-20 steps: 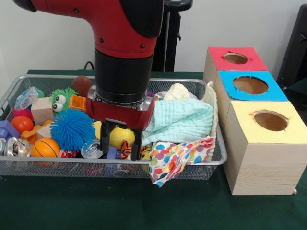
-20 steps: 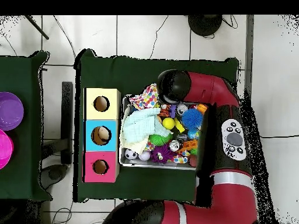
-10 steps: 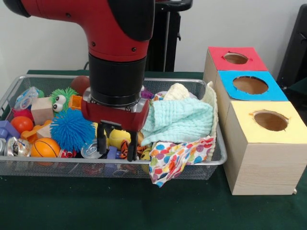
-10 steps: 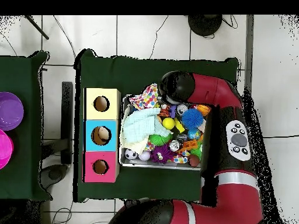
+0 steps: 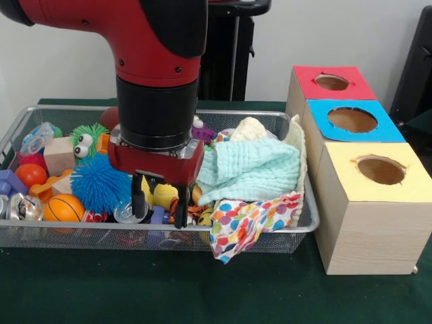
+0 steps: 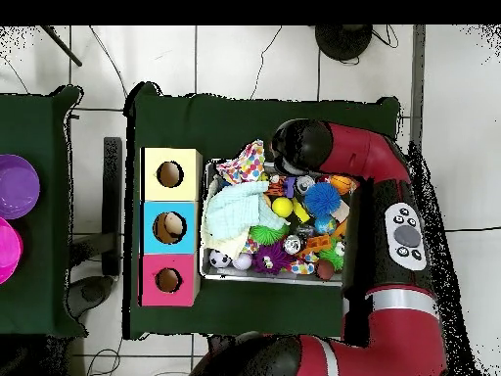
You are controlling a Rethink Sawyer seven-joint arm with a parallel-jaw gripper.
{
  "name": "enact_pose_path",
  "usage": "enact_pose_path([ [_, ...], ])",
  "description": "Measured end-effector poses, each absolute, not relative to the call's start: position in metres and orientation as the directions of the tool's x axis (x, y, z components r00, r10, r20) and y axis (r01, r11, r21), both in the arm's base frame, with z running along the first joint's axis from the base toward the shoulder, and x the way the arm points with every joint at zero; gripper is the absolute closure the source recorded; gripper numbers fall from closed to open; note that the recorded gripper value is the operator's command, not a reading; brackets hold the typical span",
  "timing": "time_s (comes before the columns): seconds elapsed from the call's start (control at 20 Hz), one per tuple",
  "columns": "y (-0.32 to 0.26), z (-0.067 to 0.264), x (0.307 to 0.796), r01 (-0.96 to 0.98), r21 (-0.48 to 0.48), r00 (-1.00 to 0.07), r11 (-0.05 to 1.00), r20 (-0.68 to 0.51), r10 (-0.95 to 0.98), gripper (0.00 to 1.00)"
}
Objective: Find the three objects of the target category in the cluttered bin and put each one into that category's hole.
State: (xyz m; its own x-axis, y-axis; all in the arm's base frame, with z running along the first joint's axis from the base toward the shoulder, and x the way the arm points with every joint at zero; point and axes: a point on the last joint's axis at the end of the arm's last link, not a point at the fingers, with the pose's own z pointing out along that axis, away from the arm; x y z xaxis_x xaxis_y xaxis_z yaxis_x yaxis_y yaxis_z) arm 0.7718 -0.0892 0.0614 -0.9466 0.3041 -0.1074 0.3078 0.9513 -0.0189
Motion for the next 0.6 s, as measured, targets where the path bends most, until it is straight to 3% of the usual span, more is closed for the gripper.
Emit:
enact_pose_path([
  [0.6,-0.084,0.054,0.76,0.309,0.006,-0.948,0.951,-0.072,0.309,0.0],
])
